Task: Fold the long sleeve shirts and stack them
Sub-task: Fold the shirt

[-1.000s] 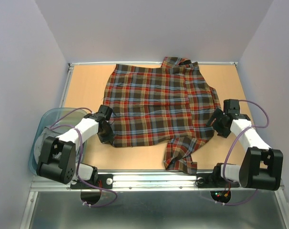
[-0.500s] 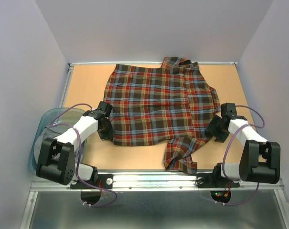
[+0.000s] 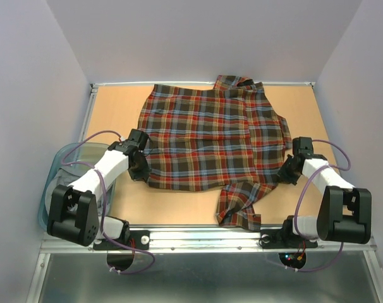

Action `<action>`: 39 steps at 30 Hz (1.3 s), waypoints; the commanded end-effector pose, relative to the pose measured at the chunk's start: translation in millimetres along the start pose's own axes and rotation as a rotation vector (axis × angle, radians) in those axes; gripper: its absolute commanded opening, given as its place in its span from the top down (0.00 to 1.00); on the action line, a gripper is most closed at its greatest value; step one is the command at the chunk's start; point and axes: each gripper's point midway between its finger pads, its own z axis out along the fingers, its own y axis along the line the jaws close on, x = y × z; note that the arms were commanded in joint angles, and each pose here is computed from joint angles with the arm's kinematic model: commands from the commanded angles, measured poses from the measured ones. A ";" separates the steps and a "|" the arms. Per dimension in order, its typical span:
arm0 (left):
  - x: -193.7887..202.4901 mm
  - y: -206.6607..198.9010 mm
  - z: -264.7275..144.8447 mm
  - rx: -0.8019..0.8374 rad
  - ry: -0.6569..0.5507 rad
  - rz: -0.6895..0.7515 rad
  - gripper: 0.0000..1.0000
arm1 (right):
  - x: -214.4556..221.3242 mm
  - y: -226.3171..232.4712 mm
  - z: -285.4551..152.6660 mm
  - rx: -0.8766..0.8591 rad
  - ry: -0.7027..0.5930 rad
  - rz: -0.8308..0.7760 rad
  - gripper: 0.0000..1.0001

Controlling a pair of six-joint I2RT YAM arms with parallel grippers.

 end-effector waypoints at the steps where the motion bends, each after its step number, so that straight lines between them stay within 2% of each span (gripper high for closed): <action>1: -16.2 5.0 -20.8 -0.033 -0.064 0.036 1.00 | -18.0 0.4 -12.2 -0.004 -0.084 -0.001 0.99; 11: -12.3 31.7 -40.8 -0.093 -0.090 0.049 1.00 | -42.4 -0.9 -60.1 0.015 -0.186 -0.012 0.99; 15: -22.8 32.1 -46.4 -0.095 -0.123 0.027 1.00 | -60.7 6.2 -74.5 0.008 -0.230 -0.013 0.99; 22: -65.7 10.1 -56.6 -0.046 -0.216 -0.007 1.00 | -107.2 34.4 -100.7 -0.046 -0.314 -0.017 1.00; 39: -182.7 -41.0 -35.6 -0.013 -0.366 -0.040 1.00 | -190.1 106.0 -75.9 -0.164 -0.327 -0.080 0.99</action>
